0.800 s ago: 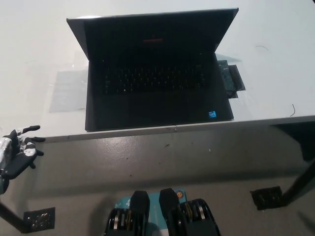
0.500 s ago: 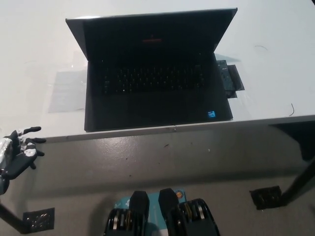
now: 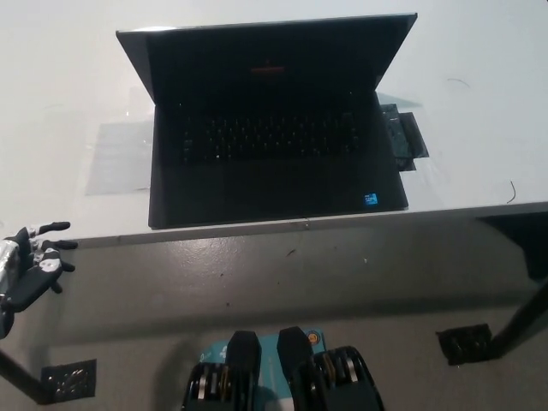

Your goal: The robot uses its right hand to push down on the lid of a laptop kept in the middle of the desk to close it

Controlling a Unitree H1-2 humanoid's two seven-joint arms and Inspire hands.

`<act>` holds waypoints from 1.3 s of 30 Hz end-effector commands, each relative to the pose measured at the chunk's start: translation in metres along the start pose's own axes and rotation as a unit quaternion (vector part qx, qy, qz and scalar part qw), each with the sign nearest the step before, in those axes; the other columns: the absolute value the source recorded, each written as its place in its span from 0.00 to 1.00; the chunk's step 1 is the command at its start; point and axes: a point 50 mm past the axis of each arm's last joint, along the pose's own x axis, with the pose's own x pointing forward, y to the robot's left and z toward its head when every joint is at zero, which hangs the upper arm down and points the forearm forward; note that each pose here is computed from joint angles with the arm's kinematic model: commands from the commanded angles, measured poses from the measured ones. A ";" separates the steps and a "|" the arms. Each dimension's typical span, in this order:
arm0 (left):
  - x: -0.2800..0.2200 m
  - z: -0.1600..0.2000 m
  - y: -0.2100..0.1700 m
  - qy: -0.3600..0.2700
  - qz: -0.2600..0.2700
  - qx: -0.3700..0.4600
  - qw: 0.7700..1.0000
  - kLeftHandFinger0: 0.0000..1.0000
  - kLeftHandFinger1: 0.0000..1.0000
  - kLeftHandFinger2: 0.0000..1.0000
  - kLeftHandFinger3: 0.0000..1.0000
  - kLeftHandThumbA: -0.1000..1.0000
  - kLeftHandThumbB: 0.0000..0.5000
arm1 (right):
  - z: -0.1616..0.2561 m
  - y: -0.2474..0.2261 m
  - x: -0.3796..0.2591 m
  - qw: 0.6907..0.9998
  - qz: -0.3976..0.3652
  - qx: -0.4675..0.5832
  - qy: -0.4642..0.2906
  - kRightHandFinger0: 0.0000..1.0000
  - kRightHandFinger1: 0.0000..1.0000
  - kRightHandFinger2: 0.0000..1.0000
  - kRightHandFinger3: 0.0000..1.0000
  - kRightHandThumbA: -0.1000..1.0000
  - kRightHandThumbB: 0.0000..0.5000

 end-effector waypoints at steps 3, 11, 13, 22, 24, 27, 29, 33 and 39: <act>0.000 0.018 0.013 -0.026 0.000 0.020 0.999 0.37 0.49 0.65 0.73 0.20 0.01 | 0.036 0.020 0.049 0.999 0.020 -0.037 -0.028 1.00 1.00 0.98 1.00 1.00 0.46; 0.001 0.018 0.013 -0.023 -0.002 0.019 1.000 0.41 0.52 0.68 0.76 0.19 0.02 | 0.044 0.083 0.090 0.994 0.085 -0.049 -0.040 1.00 1.00 0.95 1.00 1.00 0.52; 0.001 0.018 0.013 -0.025 -0.004 0.024 0.999 0.41 0.52 0.68 0.77 0.19 0.01 | 0.045 0.093 0.094 0.994 0.089 -0.050 -0.039 1.00 1.00 0.94 1.00 1.00 0.49; 0.006 0.024 0.013 -0.028 -0.001 0.027 0.999 0.36 0.50 0.65 0.76 0.17 0.03 | 0.051 0.148 0.120 0.988 0.144 -0.036 -0.046 1.00 0.95 0.91 1.00 1.00 0.61; 0.007 0.024 0.013 -0.033 -0.003 0.029 0.999 0.36 0.50 0.65 0.77 0.17 0.01 | 0.050 0.158 0.125 0.987 0.149 -0.031 -0.046 1.00 0.93 0.89 0.97 1.00 0.63; 0.007 0.024 0.012 -0.033 -0.006 0.037 0.999 0.36 0.50 0.66 0.76 0.19 0.03 | 0.045 0.176 0.130 0.985 0.166 -0.035 -0.032 1.00 0.97 0.92 1.00 1.00 0.66; 0.008 0.024 0.010 -0.033 -0.008 0.035 0.999 0.36 0.50 0.65 0.76 0.19 0.05 | 0.042 0.192 0.132 0.981 0.188 -0.048 -0.026 1.00 1.00 0.95 1.00 1.00 0.61; 0.010 0.027 0.010 -0.038 -0.010 0.038 0.999 0.36 0.50 0.64 0.75 0.19 0.04 | 0.041 0.216 0.136 0.977 0.201 -0.056 -0.028 1.00 1.00 0.93 1.00 1.00 0.48; 0.014 0.032 0.010 -0.040 -0.016 0.042 0.998 0.38 0.51 0.64 0.75 0.17 0.01 | 0.019 0.237 0.131 0.973 0.226 -0.052 -0.018 1.00 0.99 0.88 1.00 1.00 0.73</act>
